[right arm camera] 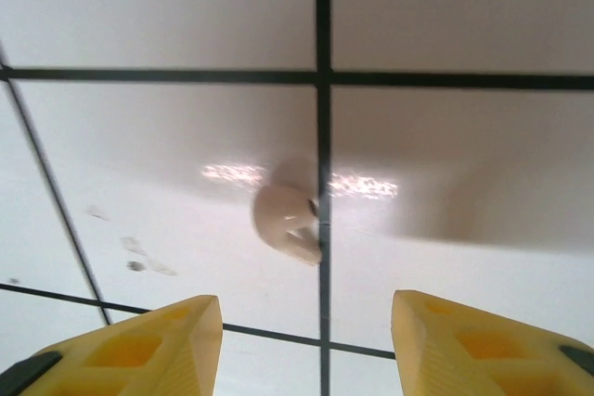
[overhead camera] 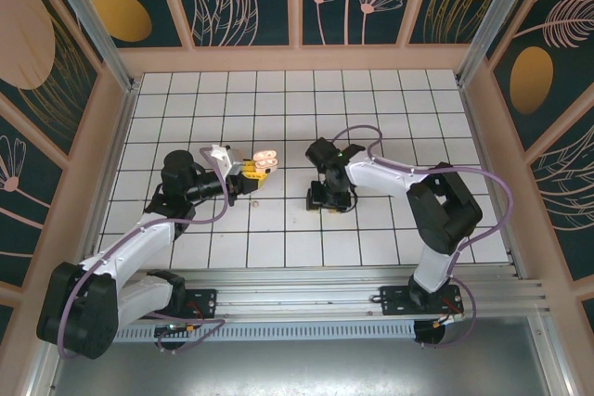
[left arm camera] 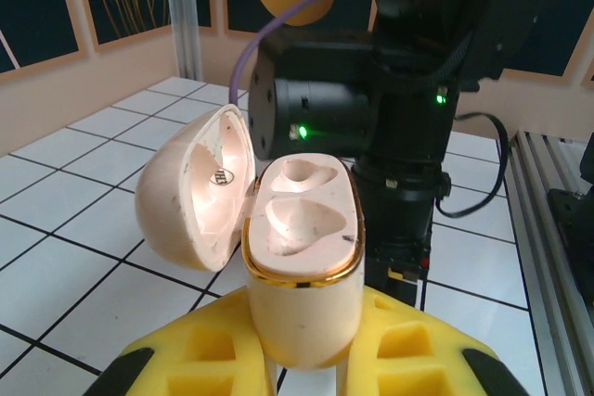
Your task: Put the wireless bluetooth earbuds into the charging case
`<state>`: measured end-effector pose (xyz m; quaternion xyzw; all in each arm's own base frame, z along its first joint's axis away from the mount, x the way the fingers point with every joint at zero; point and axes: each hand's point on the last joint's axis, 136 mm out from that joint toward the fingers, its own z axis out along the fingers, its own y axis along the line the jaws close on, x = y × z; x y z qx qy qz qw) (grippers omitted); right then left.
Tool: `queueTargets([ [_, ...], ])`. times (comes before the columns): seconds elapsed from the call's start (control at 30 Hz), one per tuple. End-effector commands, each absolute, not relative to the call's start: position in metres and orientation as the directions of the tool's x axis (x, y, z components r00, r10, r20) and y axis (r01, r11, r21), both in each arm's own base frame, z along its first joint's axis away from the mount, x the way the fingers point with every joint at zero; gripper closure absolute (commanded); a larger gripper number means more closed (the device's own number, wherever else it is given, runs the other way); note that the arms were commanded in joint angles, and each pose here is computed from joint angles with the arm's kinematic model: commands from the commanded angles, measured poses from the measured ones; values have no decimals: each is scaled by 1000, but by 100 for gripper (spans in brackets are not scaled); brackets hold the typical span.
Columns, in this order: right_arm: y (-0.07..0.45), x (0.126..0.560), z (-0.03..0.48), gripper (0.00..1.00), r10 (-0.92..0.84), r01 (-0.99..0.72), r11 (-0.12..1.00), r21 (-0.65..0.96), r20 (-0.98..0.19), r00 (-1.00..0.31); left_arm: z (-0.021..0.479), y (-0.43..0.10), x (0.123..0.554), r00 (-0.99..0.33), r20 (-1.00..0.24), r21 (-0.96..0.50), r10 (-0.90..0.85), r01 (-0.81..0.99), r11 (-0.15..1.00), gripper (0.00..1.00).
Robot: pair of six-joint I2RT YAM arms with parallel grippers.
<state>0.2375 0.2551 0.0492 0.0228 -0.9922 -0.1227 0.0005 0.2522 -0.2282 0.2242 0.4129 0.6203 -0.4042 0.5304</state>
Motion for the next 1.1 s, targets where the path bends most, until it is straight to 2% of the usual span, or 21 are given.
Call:
queueTargets([
  [0.0, 246, 244, 67, 48, -72, -77, 982, 175, -32, -997, 233, -229, 251, -51, -995, -23, 80, 945, 327, 92],
  [0.3, 249, 257, 47, 55, -152, -153, 983, 101, -14, -988, 230, -229, 251, -59, -995, -27, 85, 944, 329, 92],
  [1.07, 267, 257, 17, 64, -194, -187, 970, 154, 33, -980, 225, -230, 254, -79, -993, -44, 93, 944, 328, 92],
])
